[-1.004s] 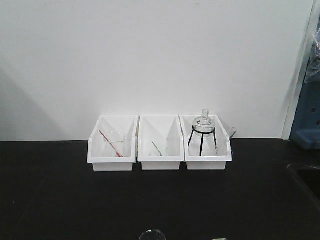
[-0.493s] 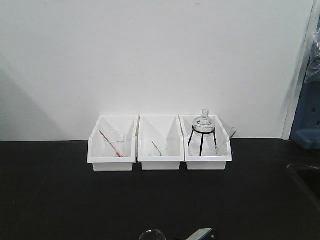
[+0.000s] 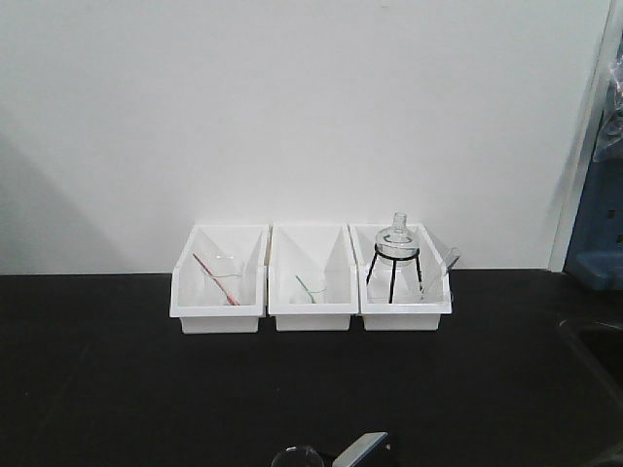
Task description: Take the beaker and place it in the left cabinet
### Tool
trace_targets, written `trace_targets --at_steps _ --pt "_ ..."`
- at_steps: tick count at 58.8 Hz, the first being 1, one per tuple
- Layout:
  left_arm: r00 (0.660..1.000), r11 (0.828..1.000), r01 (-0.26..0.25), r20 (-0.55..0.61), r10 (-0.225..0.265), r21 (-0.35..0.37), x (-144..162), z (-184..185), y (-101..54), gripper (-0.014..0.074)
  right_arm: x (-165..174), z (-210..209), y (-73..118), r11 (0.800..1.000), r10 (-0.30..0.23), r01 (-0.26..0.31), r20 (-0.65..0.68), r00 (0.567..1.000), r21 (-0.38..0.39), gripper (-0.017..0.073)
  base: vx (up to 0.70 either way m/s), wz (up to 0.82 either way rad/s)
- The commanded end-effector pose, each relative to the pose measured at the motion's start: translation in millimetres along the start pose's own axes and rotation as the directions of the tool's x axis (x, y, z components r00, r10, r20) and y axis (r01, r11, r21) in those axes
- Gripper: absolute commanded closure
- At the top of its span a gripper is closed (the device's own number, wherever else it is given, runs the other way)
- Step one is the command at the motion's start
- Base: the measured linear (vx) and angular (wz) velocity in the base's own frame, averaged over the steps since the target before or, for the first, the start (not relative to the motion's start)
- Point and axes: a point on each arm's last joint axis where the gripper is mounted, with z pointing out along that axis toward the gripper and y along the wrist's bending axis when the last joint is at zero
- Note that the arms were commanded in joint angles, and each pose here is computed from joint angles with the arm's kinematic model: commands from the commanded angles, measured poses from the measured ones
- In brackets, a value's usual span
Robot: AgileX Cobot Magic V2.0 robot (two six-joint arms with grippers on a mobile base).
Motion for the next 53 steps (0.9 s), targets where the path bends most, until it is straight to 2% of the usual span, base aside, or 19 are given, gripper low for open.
trace_targets --at_steps 1,5,9,17,22,25,32,35,43,50,53 --pt "0.995 1.0 0.004 0.102 -0.006 0.016 -11.5 -2.1 -1.3 0.059 -38.0 -0.3 8.7 0.996 -0.021 0.042 0.253 0.967 -0.077 0.006 0.0 0.0" --pt "0.995 1.0 0.004 0.102 -0.006 0.016 -11.5 -2.1 -1.3 0.059 -38.0 -0.3 8.6 0.996 -0.021 0.042 0.252 0.967 -0.077 0.0149 0.0 0.0" --pt "0.995 1.0 0.004 0.102 -0.006 0.016 -11.5 -2.1 -1.3 0.059 -37.9 -0.3 8.7 0.996 -0.022 0.042 0.252 0.967 -0.077 0.0277 0.0 0.0" --pt "0.995 1.0 0.004 0.102 -0.006 0.016 -11.5 -2.1 -1.3 0.059 -37.8 -0.4 10.1 0.995 -0.026 0.05 0.249 0.968 -0.091 0.0578 0.0 0.0" --pt "0.995 1.0 0.004 0.102 -0.006 0.016 -11.5 -2.1 -1.3 0.059 -40.8 -2.5 13.2 0.993 -0.012 0.041 0.247 0.969 -0.113 0.0572 0.0 0.0" --pt "0.995 1.0 0.004 0.102 -0.006 0.016 -11.5 -2.1 -1.3 0.059 -45.4 -6.1 15.8 0.992 0.013 0.018 0.247 0.969 -0.123 0.0566 0.0 0.0" --pt "0.995 1.0 0.004 0.102 -0.006 0.016 -11.5 -2.1 -1.3 0.059 -67.5 -20.1 23.0 0.994 0.046 -0.02 0.242 0.969 -0.108 0.0564 0.0 0.0" --pt "0.995 1.0 0.004 0.102 -0.006 0.016 -11.5 -2.1 -1.3 0.059 -77.4 -26.3 25.1 0.997 0.044 -0.028 0.216 0.975 -0.076 0.0564 0.0 0.0" --pt "0.995 1.0 0.004 0.102 -0.006 0.016 -11.5 -2.1 -1.3 0.059 -117.1 -50.8 35.0 0.999 -0.001 -0.003 0.112 0.994 0.033 0.0564 0.0 0.0" --pt "0.995 1.0 0.004 0.102 -0.006 0.016 -11.5 -2.1 -1.3 0.059 -148.6 -81.8 43.7 0.987 -0.036 0.034 0.009 0.999 0.155 0.0564 0.0 0.0" --pt "0.995 1.0 0.004 0.102 -0.006 0.016 -11.5 -2.1 -1.3 0.059 -165.1 -99.6 51.0 0.98 -0.068 0.067 0.0 0.998 0.189 0.0564 0.0 0.0"
